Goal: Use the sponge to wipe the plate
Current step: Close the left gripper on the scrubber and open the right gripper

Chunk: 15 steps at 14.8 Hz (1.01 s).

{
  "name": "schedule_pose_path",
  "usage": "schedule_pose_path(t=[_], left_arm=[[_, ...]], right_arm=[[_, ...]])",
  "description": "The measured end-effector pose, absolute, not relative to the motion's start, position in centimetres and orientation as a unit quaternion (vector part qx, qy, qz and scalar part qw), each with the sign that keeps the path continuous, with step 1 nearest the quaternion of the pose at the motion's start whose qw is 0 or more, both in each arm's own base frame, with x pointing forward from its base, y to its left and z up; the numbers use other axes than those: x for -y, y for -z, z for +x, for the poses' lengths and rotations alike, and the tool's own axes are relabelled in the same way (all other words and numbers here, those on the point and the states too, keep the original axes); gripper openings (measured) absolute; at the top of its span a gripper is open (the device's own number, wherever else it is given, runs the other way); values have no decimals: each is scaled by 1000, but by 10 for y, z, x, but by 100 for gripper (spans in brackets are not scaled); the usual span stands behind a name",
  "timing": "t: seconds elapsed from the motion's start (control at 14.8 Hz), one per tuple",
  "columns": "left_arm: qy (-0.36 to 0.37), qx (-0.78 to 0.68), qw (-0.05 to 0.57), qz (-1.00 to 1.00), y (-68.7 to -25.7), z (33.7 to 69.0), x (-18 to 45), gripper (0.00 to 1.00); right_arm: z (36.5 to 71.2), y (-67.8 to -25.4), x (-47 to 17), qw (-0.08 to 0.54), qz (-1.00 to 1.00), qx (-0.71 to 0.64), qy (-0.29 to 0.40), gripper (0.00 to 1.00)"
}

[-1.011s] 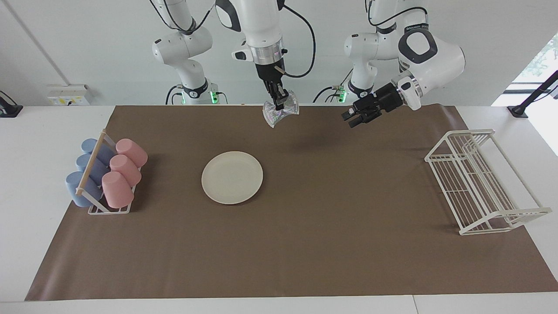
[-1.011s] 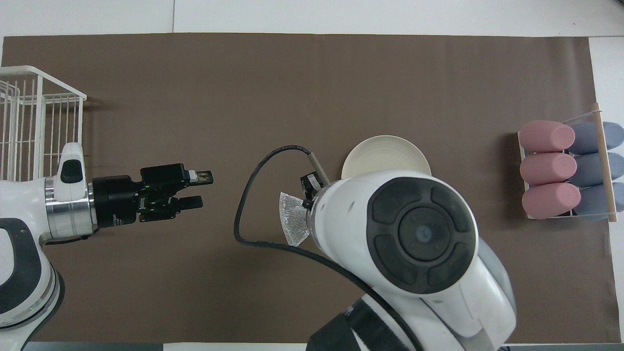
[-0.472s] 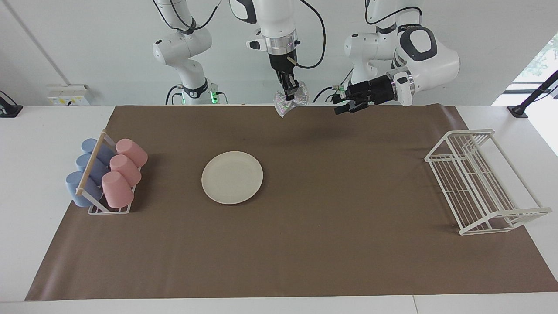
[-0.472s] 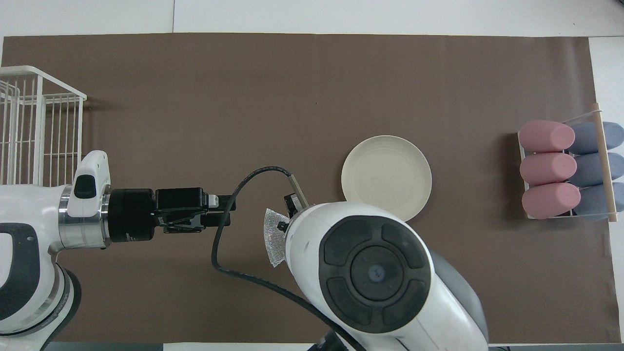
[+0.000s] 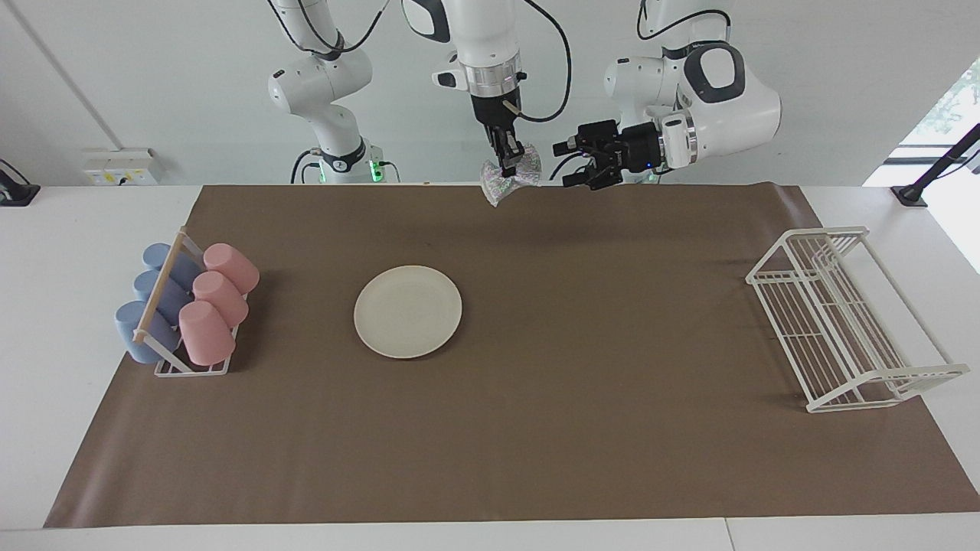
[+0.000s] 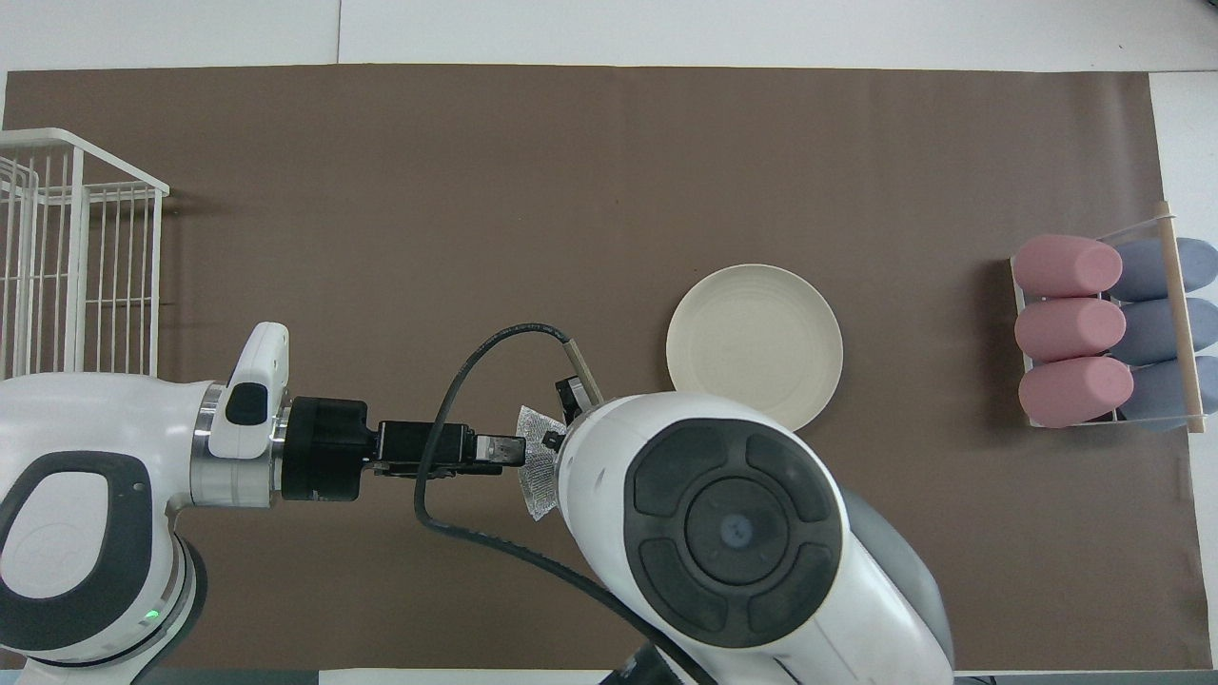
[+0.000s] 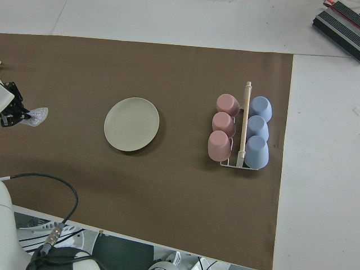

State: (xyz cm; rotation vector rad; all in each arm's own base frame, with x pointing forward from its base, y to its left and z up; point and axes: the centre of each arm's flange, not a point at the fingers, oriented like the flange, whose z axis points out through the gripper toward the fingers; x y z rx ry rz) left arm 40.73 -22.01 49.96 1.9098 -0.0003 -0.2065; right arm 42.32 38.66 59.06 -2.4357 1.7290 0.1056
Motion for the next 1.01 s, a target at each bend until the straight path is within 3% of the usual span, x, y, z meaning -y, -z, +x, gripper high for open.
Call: schedule_pose_path(t=[0.13, 0.34, 0.54, 1.01], left_arm=[[85, -2, 572, 816, -498, 408, 220, 97], [74, -5, 568, 820, -497, 407, 226, 85], [69, -8, 569, 819, -498, 406, 233, 82], [80, -19, 571, 816, -497, 403, 238, 5]], right_arm=[[423, -591, -387, 76, -813, -577, -35, 8], [423, -591, -386, 76, -812, -577, -35, 8], [424, -591, -386, 76, -812, -577, -35, 8], [424, -589, -386, 75, -812, -577, -35, 8]])
